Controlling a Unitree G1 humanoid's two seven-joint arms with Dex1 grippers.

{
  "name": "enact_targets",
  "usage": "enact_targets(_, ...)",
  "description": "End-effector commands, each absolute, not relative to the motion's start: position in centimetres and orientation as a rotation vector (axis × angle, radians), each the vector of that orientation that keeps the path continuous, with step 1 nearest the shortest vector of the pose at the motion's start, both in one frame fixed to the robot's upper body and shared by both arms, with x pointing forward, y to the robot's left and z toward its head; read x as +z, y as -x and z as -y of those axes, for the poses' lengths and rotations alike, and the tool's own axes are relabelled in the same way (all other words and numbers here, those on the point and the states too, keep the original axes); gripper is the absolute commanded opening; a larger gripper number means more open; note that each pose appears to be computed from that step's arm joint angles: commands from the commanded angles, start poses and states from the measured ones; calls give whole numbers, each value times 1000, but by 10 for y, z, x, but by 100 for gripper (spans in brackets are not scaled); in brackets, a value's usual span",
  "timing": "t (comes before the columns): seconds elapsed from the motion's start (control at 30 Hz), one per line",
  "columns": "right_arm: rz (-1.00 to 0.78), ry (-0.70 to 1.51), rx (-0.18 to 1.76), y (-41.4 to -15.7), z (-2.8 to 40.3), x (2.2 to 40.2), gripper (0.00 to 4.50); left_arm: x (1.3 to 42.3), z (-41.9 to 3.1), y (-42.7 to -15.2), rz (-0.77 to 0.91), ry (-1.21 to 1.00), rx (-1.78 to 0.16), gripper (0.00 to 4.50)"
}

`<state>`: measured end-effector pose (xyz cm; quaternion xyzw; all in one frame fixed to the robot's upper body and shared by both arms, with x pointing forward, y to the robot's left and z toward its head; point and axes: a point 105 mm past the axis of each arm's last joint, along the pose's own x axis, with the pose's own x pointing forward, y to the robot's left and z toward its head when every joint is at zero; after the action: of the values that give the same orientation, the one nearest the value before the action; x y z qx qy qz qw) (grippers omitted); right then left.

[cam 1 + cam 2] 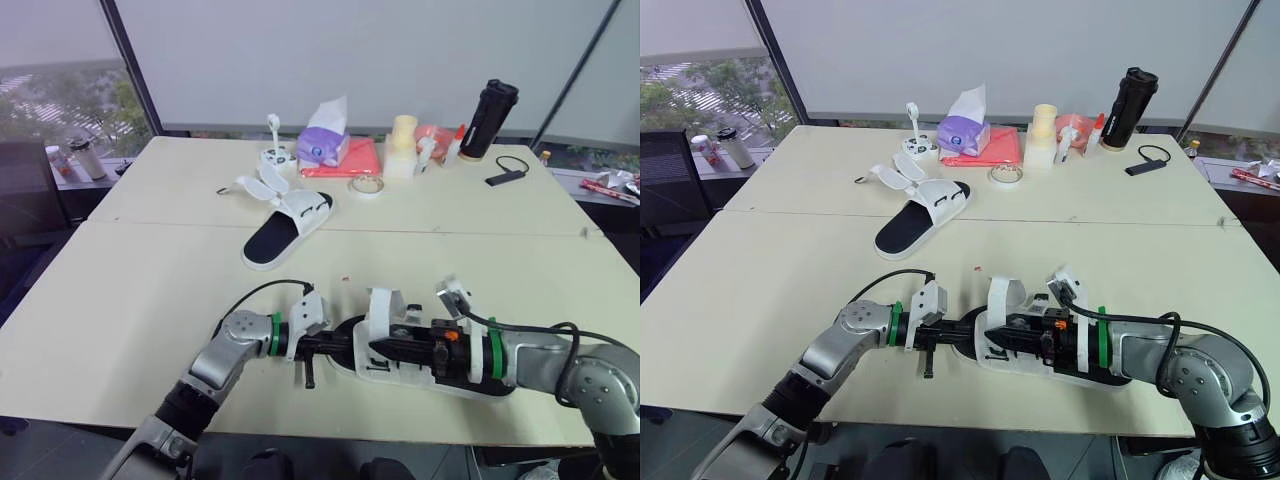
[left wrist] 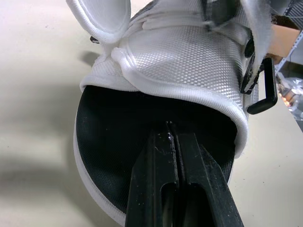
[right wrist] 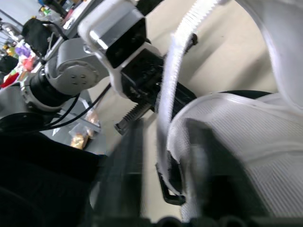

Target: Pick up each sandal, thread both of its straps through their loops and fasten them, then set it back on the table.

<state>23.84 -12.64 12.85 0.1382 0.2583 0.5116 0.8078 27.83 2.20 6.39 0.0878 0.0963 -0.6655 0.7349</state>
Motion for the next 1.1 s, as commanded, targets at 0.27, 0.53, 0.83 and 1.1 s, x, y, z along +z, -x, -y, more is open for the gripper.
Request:
enact_targets(0.27,-513,-371,1134,-237,122,147,3,12,-40,-270,-451,-215,-1392,0)
enact_targets(0.53,-582,-372,1125,-232,119,138,3,13,-40,-270,-451,-213,-1391,0)
enact_targets(0.83,-595,-318,1092,-234,121,126,3,13,-40,-271,-452,-213,-1387,0)
enact_targets(1.1,-692,-118,1066,-227,133,102,3,13,-41,-271,-450,-213,-1387,0)
